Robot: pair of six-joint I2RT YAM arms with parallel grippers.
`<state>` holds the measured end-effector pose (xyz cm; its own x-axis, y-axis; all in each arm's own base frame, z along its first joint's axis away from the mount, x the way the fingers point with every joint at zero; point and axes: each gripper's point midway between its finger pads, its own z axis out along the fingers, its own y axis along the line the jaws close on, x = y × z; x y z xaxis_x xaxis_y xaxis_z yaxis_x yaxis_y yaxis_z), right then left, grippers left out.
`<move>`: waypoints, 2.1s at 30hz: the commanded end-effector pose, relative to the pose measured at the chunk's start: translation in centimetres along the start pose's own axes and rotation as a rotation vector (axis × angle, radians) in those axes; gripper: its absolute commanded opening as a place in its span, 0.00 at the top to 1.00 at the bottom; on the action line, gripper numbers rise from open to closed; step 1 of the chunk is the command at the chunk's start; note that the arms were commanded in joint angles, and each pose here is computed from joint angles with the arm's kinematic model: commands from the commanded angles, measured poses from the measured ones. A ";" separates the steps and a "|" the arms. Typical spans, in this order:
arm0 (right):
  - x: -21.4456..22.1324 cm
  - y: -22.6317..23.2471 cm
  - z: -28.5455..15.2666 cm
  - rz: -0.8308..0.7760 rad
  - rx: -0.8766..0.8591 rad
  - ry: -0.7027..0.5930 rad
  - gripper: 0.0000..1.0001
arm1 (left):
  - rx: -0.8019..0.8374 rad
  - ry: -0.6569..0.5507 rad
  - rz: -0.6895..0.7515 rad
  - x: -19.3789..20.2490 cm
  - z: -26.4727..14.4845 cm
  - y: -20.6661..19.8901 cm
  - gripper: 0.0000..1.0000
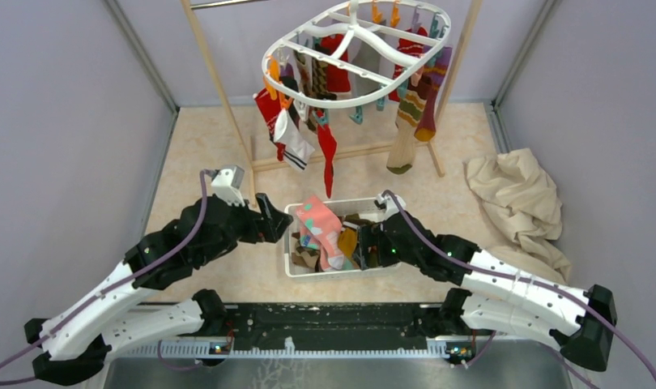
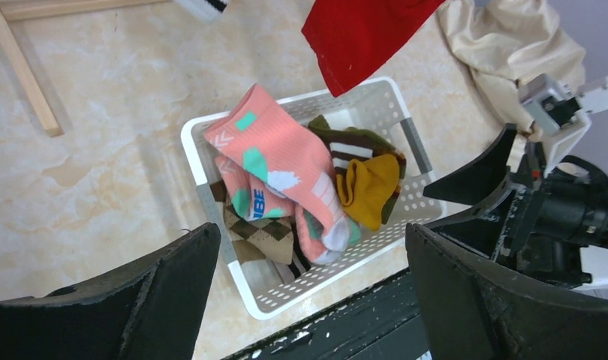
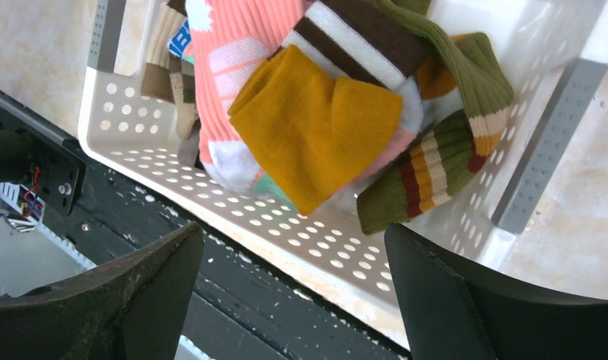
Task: Remove the socks clipped to the hanger
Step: Adjust the hanger on the clothesline.
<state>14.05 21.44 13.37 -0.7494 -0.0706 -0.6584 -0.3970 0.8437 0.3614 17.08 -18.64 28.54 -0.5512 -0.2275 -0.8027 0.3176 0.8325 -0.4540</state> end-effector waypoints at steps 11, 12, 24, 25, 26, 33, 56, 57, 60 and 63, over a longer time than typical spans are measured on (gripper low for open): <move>-5.9 4.1 2.4 -0.214 -0.072 -0.139 0.15 | -0.097 -0.003 -0.070 2.2 1.6 2.2 0.01; -6.5 4.5 2.3 -0.224 -0.080 -0.153 0.16 | -0.102 -0.007 -0.068 2.1 1.7 2.3 0.01; -19.9 8.3 -2.5 -0.257 -0.014 -0.523 0.10 | -0.142 -0.064 0.011 0.8 3.2 2.5 0.01; -20.5 8.5 -2.7 -0.258 -0.012 -0.553 0.10 | -0.146 -0.057 0.015 0.9 3.4 2.6 0.01; -21.1 8.7 -2.8 -0.259 -0.014 -0.578 0.09 | -0.146 -0.048 0.019 1.0 3.6 2.6 0.01; -23.4 10.0 -0.9 -0.263 -0.011 -0.675 0.08 | -0.157 0.016 0.007 2.1 5.2 4.5 0.01; -25.9 11.3 4.6 -0.156 0.003 -0.958 0.08 | -0.121 0.139 -0.049 4.5 7.4 7.7 0.01; -26.1 11.3 5.0 -0.153 0.012 -0.963 0.08 | -0.121 0.140 -0.049 4.5 7.4 7.6 0.01; -26.6 11.5 6.2 -0.151 0.044 -0.970 0.08 | -0.117 0.142 -0.050 4.5 7.4 7.5 0.01; -27.3 11.7 6.7 -0.144 0.059 -0.985 0.11 | -0.115 0.142 -0.051 4.4 7.4 7.4 0.01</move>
<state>32.48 36.16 26.31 -0.0094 0.1527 -0.9882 -0.4313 0.8910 0.1418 22.34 -16.76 17.47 -0.6926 -0.1952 -0.6944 0.1722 0.8901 -0.4221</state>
